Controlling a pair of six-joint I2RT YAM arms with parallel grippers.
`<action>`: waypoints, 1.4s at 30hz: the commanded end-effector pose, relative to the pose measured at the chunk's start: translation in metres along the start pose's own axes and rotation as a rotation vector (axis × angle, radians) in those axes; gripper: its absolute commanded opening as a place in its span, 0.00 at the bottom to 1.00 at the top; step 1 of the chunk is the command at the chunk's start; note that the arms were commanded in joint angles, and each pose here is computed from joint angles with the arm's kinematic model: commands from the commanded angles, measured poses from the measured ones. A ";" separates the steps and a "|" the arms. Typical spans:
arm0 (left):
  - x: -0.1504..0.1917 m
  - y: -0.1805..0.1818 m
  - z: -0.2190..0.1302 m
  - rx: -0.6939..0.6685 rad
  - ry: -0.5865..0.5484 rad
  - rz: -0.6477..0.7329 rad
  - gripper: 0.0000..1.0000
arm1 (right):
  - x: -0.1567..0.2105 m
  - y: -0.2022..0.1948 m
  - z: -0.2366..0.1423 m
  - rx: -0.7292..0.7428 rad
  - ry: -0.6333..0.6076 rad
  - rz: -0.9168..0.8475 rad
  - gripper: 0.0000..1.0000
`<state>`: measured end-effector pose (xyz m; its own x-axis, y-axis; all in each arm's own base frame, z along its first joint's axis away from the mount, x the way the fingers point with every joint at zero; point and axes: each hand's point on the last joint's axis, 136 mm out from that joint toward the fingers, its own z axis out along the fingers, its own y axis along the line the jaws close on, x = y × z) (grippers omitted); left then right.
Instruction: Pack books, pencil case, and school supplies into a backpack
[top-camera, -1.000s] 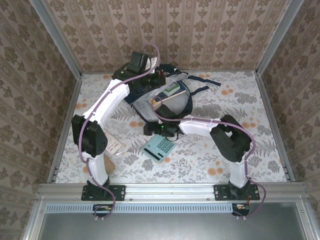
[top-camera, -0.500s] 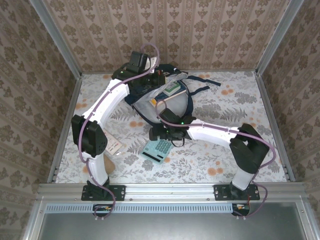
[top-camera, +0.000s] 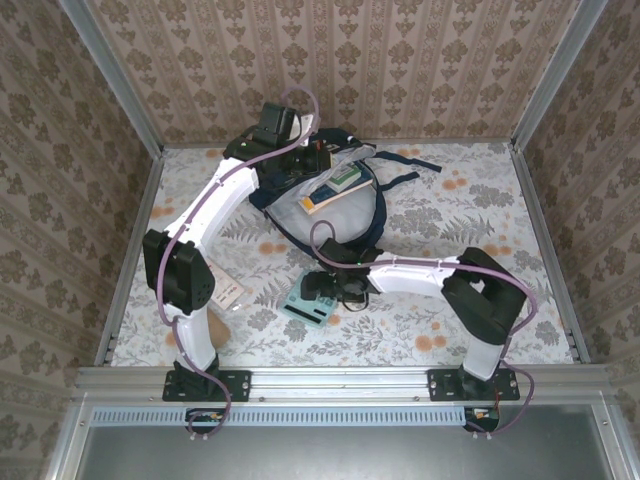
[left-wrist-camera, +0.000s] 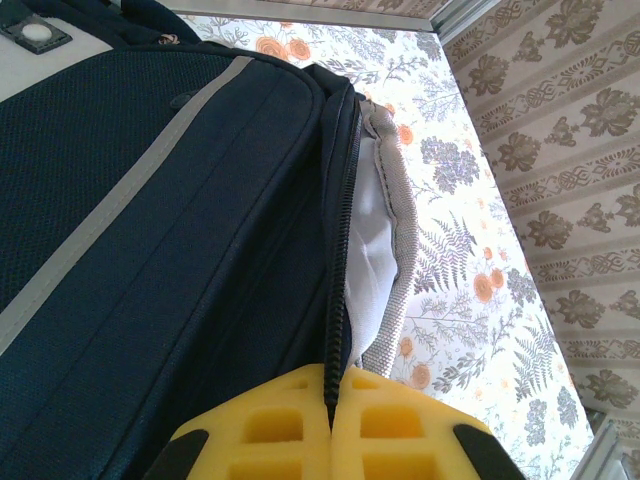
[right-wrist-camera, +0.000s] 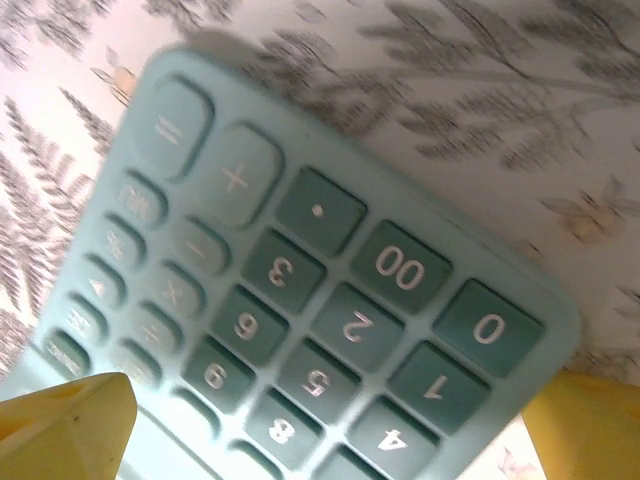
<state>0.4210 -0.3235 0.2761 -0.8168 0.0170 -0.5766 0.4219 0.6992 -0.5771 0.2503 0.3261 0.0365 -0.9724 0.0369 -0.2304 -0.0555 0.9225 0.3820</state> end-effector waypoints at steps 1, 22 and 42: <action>-0.018 -0.033 -0.035 0.070 -0.083 0.063 0.00 | -0.018 0.030 0.003 -0.062 -0.016 -0.033 1.00; -0.014 -0.025 -0.039 0.049 -0.091 0.066 0.00 | -0.045 0.025 -0.039 0.003 -0.081 0.091 0.96; 0.001 -0.030 -0.044 0.114 -0.068 0.070 0.00 | 0.028 0.007 -0.032 -0.322 -0.119 0.778 0.54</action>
<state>0.4017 -0.3147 0.2652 -0.8297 0.0365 -0.5571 0.4270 0.6844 -0.5910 0.1987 0.2999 0.0422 -0.7986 0.6005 0.0417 0.5033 0.6281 0.5935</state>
